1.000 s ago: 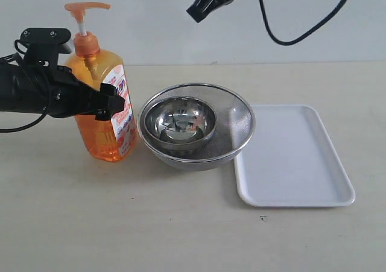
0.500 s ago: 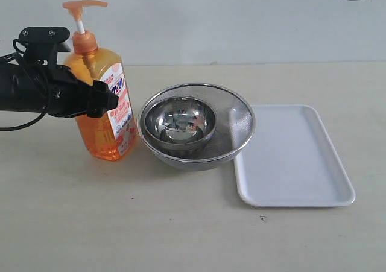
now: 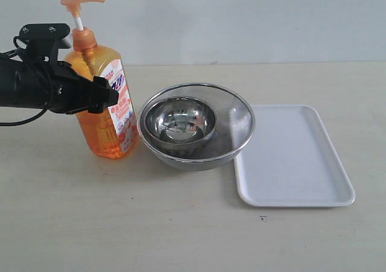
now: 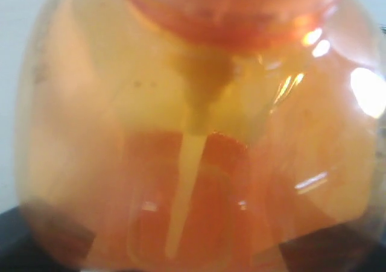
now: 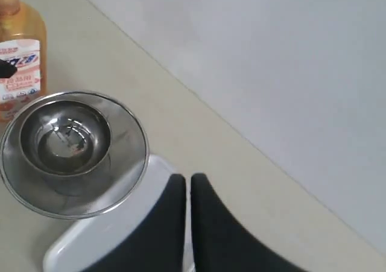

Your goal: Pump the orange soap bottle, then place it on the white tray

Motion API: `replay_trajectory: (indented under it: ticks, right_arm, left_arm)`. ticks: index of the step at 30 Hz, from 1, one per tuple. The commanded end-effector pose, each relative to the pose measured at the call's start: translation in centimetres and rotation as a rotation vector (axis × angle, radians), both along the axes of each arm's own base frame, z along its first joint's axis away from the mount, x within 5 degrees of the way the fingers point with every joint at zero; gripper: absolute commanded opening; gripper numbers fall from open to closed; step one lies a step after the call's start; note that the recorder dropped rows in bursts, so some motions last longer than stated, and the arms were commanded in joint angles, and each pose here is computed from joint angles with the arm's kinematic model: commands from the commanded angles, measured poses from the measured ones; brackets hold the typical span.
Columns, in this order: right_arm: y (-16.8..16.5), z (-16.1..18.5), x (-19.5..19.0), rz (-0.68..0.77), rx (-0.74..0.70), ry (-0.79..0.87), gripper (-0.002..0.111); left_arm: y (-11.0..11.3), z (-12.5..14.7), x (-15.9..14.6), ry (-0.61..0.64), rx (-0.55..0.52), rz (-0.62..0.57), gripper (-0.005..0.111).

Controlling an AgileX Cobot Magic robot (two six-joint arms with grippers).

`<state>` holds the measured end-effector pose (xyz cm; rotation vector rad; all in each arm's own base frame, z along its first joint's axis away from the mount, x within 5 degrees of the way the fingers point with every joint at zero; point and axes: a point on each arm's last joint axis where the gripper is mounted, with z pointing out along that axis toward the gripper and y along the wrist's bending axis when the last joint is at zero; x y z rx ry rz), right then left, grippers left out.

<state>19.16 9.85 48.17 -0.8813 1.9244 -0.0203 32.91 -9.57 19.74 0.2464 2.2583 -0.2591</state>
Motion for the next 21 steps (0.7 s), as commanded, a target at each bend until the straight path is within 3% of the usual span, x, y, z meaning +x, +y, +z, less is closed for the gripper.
replay_trajectory:
  ticks: [1, 5, 12, 17, 21]
  right_arm:
    - [-1.5, -1.9, -2.1, -0.065, 0.123, -0.084, 0.0]
    - [-2.2, -4.8, -3.9, -0.073, 0.275, -0.152, 0.0]
    - [-1.9, -12.3, -3.8, -0.09, 0.284, -0.043, 0.0]
    - [-1.7, -14.7, -3.6, -0.081, 0.303, -0.039, 0.0]
    - [-1.6, -15.3, -3.6, -0.081, 0.319, -0.04, 0.0]
  left_arm:
    - [-0.1, 0.8, 0.1, -0.021, -0.022, 0.003, 0.005]
    - [0.4, 1.7, -1.0, -0.056, 0.036, -0.019, 0.005]
    - [1.3, 2.3, -2.2, -0.085, 0.108, 0.0, 0.005]
    - [1.2, 2.3, -2.2, -0.095, 0.142, -0.025, 0.005]
    - [1.1, 2.4, -2.2, -0.121, 0.237, -0.058, 0.005]
